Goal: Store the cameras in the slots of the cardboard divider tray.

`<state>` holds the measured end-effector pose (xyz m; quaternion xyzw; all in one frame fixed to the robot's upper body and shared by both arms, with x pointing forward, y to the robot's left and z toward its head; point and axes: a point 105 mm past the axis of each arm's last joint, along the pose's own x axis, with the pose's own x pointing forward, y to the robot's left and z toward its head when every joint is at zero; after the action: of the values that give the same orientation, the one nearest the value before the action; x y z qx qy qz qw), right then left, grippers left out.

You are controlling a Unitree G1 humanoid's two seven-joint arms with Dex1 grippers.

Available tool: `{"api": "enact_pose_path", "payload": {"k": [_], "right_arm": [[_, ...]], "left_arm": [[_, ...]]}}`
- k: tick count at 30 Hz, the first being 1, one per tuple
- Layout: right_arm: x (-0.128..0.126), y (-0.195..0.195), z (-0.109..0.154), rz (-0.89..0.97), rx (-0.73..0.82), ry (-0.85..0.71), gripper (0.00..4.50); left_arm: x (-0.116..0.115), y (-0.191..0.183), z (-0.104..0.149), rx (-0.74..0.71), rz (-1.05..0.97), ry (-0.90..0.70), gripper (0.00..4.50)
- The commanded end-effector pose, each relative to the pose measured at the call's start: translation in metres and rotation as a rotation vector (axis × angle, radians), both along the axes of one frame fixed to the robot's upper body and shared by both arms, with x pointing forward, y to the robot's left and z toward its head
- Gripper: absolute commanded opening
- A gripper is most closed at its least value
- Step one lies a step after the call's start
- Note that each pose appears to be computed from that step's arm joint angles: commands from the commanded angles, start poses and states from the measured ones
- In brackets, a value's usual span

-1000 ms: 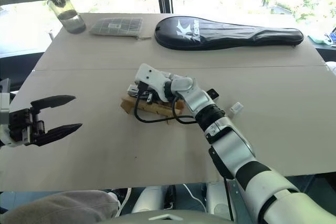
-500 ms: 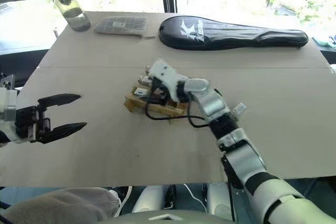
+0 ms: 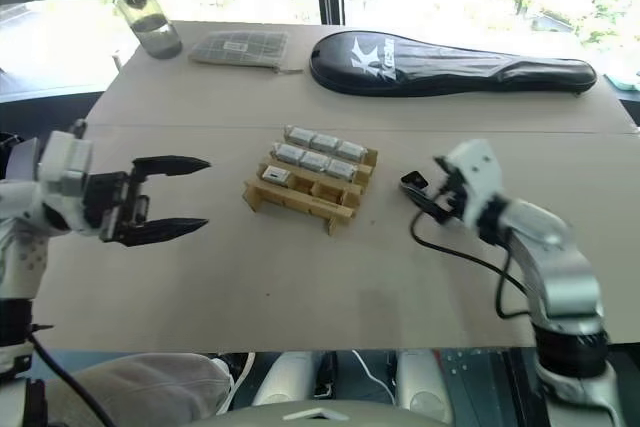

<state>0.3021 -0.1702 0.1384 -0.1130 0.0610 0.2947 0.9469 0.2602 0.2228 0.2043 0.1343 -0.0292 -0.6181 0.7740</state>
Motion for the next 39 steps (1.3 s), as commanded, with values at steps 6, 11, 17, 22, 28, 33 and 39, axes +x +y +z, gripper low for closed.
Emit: {"api": "enact_pose_path", "payload": {"k": [6, 11, 17, 22, 28, 33, 39], "right_arm": [[-0.021, -0.023, 0.014, -0.286, 0.025, -0.064, 4.02], [-0.034, 0.004, 0.011, -0.382, 0.154, -0.029, 4.02], [-0.031, 0.012, 0.009, -0.573, 0.223, 0.020, 4.02], [-0.022, 0.017, 0.015, -0.662, 0.275, 0.060, 4.02], [-0.013, 0.024, 0.020, -0.751, 0.319, 0.136, 4.02], [-0.015, 0.020, 0.012, -0.851, 0.334, 0.238, 4.02], [-0.016, 0.032, 0.004, -0.872, 0.382, 0.357, 4.02]], "left_arm": [[0.005, -0.017, 0.007, 0.010, -0.096, -0.026, 4.50], [0.006, -0.019, 0.003, 0.010, -0.107, -0.013, 4.50], [0.010, -0.019, 0.005, 0.013, -0.121, -0.009, 4.50], [0.012, -0.021, 0.005, 0.012, -0.129, -0.005, 4.50], [0.013, -0.020, 0.007, 0.018, -0.130, -0.006, 4.50], [0.012, -0.018, 0.006, 0.018, -0.122, -0.007, 4.50], [0.011, -0.018, 0.005, 0.016, -0.120, -0.004, 4.50]]}}
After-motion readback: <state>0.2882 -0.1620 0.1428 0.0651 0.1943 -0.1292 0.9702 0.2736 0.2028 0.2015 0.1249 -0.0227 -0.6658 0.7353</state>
